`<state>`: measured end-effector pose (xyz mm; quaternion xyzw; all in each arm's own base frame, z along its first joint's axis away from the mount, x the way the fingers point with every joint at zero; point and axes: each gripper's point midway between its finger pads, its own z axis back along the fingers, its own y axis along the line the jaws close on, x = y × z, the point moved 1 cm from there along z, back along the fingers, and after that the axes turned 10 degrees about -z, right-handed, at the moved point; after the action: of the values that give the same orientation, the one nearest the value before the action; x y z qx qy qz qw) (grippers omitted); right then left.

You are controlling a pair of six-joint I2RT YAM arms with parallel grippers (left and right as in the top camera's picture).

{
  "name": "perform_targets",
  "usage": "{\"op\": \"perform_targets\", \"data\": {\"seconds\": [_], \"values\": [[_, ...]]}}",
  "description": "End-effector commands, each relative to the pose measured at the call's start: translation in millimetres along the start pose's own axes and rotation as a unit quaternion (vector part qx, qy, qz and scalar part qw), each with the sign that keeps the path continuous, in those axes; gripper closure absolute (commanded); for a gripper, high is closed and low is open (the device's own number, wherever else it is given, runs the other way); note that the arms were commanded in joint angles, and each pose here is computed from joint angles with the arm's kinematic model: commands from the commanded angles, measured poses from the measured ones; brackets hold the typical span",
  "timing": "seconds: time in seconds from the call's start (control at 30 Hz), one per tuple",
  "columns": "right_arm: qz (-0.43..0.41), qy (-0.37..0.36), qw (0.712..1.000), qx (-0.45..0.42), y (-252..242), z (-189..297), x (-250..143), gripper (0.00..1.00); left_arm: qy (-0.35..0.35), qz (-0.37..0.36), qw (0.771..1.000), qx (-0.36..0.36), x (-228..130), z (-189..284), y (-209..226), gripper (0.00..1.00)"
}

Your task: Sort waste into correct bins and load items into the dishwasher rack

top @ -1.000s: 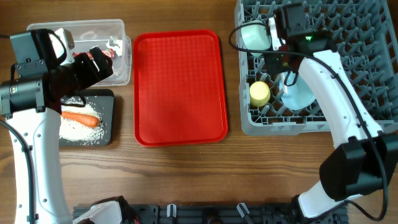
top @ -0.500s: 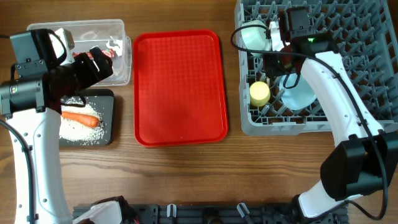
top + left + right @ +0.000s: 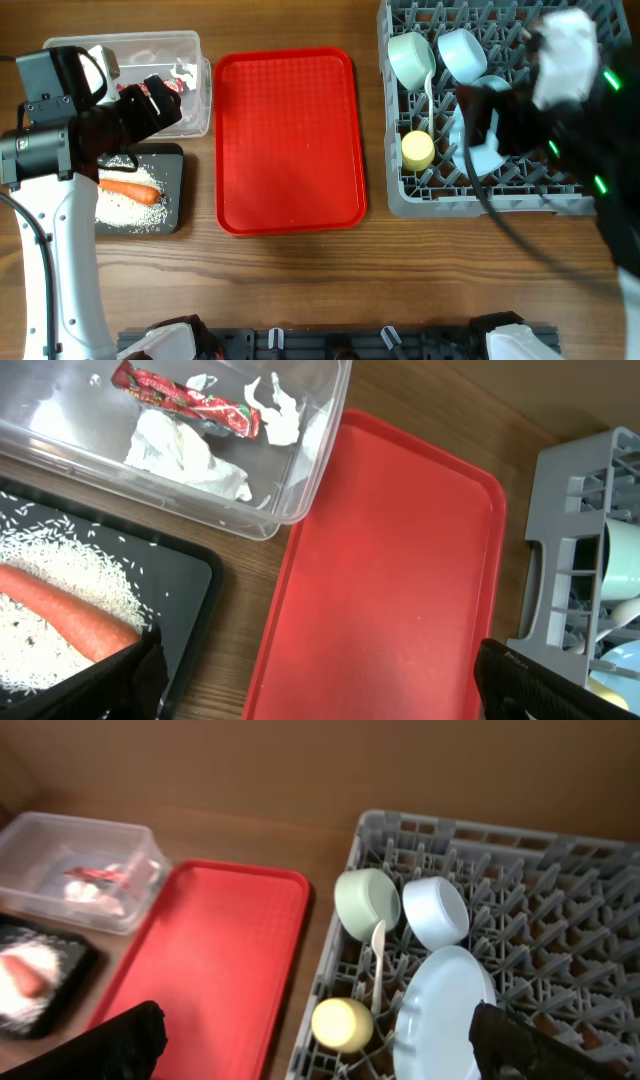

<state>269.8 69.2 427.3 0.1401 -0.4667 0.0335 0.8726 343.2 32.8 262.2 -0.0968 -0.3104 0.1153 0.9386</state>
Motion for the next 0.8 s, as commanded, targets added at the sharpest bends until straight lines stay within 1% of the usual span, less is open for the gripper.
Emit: {"op": "perform_targets", "data": {"seconds": [0.0, 0.13, 0.2, 0.3, 0.37, 0.43, 0.53, 0.63, 0.77], "values": [[0.003, -0.035, 0.999, 0.001, 2.8, 31.7, -0.3, 0.00, -0.006, -0.003, 1.000, 0.003, 3.9, 1.8, 1.3, 0.00], [-0.001, -0.079, 0.992, -0.100, -28.2, 85.2, -14.8, 0.00, -0.006, -0.003, 1.000, 0.003, 3.9, 1.8, 1.3, 0.00], [-0.004, -0.090, 0.987, -0.132, -38.3, 104.6, -23.9, 0.00, -0.006, -0.003, 1.000, 0.003, 3.9, 1.8, 1.3, 0.00], [-0.004, -0.073, 0.987, -0.140, -43.0, 109.5, -45.1, 0.00, -0.006, -0.003, 1.000, 0.003, 3.9, 1.8, 1.3, 0.00], [-0.003, -0.095, 0.986, -0.136, -44.0, 104.2, -47.0, 0.00, -0.006, -0.003, 1.000, 0.003, 3.9, 1.8, 1.3, 0.00], [-0.005, -0.123, 0.983, -0.135, -48.1, 90.8, -50.3, 0.00, -0.006, -0.003, 1.000, 0.003, 3.9, 1.8, 1.3, 0.00], [-0.012, -0.186, 0.973, -0.139, -64.6, 48.9, -65.2, 0.00, -0.006, -0.003, 1.000, 0.003, 3.9, 1.8, 1.3, 0.00], [-0.012, -0.233, 0.966, -0.115, -75.4, 8.9, -94.8, 0.00, -0.006, -0.003, 1.000, 0.003, 3.9, 1.8, 1.3, 0.00], [-0.013, -0.256, 0.962, -0.097, -91.3, -38.3, -146.8, 0.00, -0.006, -0.003, 1.000, 0.003, 3.9, 1.8, 1.3, 0.00]]}}
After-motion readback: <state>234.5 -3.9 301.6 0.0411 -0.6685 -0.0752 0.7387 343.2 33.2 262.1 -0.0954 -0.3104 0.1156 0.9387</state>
